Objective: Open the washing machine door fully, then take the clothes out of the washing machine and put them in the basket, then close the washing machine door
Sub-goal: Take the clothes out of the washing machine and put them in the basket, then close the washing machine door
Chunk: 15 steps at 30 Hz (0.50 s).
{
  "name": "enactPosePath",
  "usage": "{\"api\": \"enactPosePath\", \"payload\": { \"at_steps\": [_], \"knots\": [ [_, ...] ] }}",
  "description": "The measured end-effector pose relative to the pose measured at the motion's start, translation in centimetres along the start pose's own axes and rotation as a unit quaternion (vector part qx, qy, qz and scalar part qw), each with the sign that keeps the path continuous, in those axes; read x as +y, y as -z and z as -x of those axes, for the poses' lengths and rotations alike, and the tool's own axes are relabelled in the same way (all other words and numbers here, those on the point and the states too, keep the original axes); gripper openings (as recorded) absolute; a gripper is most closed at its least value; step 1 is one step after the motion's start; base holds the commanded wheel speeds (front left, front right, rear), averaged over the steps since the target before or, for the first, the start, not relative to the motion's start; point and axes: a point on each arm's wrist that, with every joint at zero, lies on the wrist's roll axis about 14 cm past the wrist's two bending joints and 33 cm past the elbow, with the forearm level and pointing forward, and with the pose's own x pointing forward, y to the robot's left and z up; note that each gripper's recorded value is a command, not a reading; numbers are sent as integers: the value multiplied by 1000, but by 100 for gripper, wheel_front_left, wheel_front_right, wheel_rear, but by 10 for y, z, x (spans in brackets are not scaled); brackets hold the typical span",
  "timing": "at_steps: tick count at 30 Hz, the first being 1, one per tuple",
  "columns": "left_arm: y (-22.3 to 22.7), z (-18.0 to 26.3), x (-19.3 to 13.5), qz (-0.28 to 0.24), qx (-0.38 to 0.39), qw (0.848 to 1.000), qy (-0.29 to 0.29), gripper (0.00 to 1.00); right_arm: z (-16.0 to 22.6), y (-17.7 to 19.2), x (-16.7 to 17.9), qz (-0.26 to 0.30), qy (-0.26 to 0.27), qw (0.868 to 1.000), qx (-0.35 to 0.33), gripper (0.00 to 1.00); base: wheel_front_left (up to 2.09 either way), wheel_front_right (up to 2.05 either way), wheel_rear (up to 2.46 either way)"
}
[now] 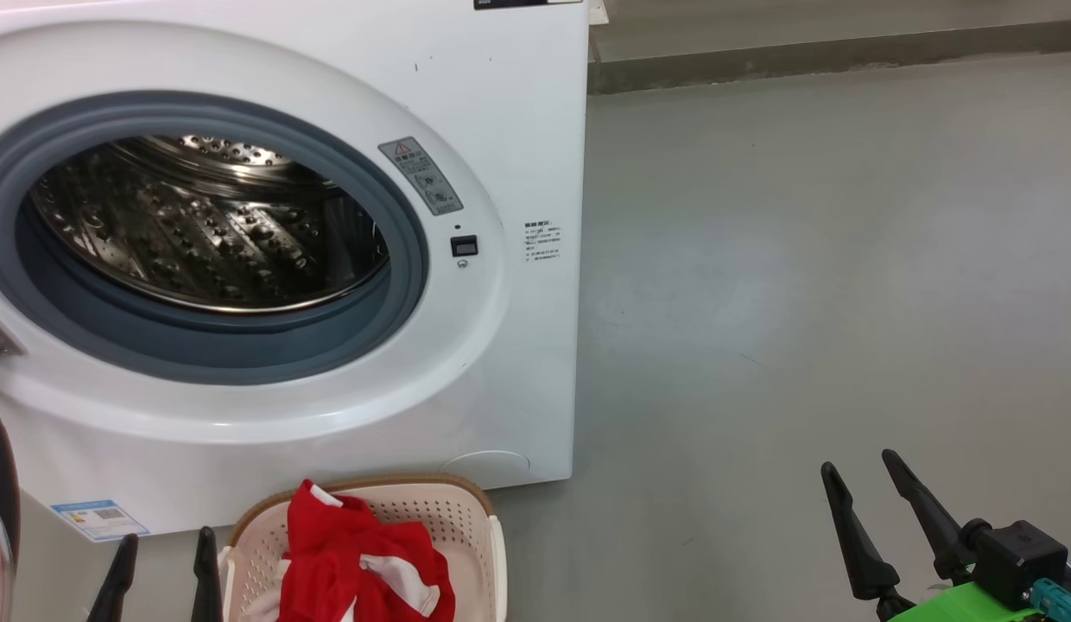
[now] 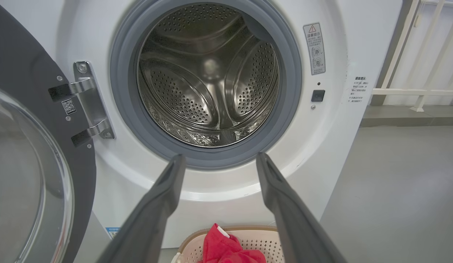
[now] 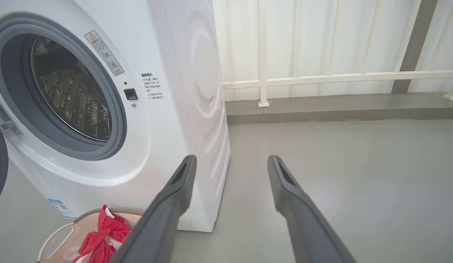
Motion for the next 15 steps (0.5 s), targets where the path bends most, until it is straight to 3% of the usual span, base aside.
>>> {"api": "enactPosePath", "payload": {
  "at_steps": [15],
  "knots": [
    [0, 1, -1, -1, -1, 1000, 2, 100, -1, -1, 0, 0, 1, 1000, -2, 100, -9, 9, 0]
  ]
}}
